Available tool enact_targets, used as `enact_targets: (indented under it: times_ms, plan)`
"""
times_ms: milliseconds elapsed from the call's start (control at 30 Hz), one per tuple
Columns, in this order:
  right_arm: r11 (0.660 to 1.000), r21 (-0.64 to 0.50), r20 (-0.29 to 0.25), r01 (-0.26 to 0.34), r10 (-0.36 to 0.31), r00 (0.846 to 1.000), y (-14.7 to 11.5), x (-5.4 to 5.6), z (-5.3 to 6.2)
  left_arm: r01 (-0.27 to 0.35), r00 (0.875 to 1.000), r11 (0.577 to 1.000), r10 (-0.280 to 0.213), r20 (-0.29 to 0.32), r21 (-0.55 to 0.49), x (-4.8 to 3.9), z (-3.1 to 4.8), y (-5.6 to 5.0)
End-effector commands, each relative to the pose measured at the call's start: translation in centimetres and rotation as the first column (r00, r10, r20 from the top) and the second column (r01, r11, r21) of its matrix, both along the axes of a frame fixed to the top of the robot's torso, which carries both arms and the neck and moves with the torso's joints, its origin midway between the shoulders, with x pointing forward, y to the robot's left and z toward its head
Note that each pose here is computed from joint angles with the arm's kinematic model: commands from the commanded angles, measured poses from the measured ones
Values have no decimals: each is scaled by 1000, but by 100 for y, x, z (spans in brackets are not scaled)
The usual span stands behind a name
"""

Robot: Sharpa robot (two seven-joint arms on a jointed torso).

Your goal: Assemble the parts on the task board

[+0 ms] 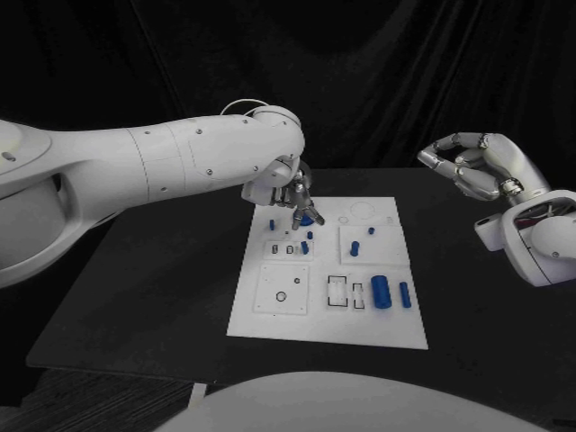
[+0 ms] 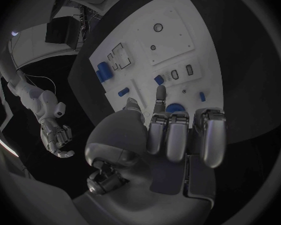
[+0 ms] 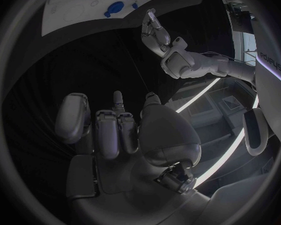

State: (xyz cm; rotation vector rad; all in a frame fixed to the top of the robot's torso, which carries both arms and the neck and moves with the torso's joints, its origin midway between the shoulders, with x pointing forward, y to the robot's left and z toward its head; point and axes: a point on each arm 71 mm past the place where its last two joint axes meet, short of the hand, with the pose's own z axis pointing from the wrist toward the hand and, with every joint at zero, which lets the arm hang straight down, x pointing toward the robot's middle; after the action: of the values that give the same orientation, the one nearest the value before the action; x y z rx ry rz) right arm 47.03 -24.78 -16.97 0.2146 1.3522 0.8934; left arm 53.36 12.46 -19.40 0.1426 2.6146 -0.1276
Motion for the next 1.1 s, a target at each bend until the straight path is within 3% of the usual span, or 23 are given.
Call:
enact_targets:
  times_ms: [33,533,1100]
  plan:
    - [1000,-3,2,30,-30,1000,-13,8,11,-18,998,999,20,-51,41,-15,-64,23]
    - [1000,-6,-7,28,-28,1000,5,23,0,-27,994,998,33,-100,61,-66,-311,15]
    - [1000,-11,-16,29,-29,999,12,49,-13,-36,993,999,40,-109,38,-78,-415,6]
